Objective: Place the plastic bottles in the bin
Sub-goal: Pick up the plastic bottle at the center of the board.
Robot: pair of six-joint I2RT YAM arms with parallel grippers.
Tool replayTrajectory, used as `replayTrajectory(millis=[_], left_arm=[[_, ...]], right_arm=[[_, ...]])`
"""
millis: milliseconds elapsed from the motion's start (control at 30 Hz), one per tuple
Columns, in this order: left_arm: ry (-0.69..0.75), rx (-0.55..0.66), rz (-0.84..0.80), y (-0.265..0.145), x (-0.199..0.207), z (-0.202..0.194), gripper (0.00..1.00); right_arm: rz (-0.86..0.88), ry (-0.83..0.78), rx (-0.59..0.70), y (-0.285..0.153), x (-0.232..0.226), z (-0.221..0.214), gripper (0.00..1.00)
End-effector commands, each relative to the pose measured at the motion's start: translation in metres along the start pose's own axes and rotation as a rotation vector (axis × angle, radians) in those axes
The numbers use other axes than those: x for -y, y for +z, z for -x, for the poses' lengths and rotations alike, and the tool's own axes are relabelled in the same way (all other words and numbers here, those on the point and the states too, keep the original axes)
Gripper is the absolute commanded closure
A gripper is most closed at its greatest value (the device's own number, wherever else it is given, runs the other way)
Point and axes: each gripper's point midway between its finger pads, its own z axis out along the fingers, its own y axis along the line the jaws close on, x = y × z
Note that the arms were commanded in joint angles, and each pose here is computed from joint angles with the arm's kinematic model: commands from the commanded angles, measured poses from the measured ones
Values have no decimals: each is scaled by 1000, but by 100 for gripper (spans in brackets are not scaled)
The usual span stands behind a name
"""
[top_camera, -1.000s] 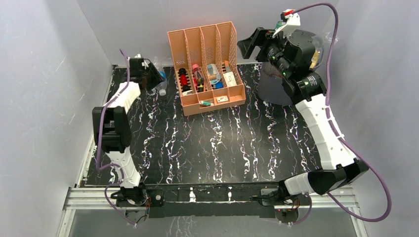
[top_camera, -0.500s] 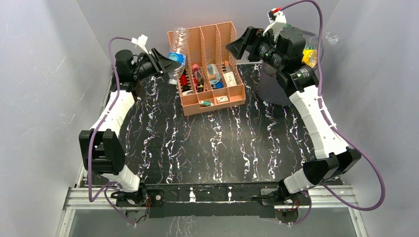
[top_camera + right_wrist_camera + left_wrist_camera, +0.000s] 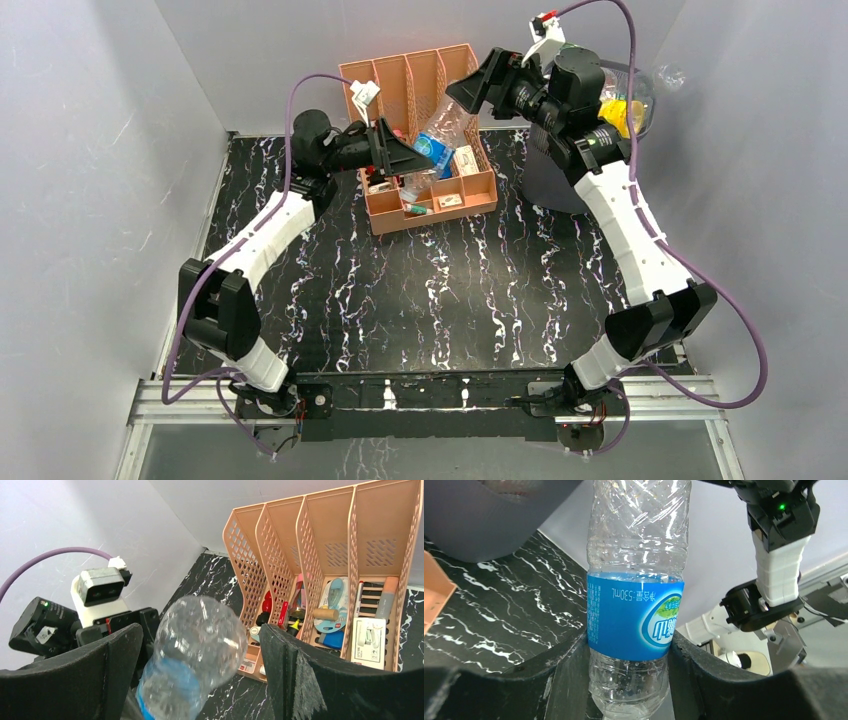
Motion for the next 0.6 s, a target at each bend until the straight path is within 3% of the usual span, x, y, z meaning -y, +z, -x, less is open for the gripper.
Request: replayTrajectory(millis=[0, 233, 433, 567], left_arm=[[97, -9, -95, 6, 38, 3, 53], [103, -26, -119, 17, 41, -3, 53], [100, -20, -90, 21, 30, -2, 52], [96, -11, -85, 25, 25, 2, 46]], right_arm=[[58, -41, 88, -6, -23, 31, 2], [55, -38, 58, -8, -21, 23, 6], [39, -62, 53, -19, -21, 21, 23], [16, -82, 53, -24, -20, 24, 48]])
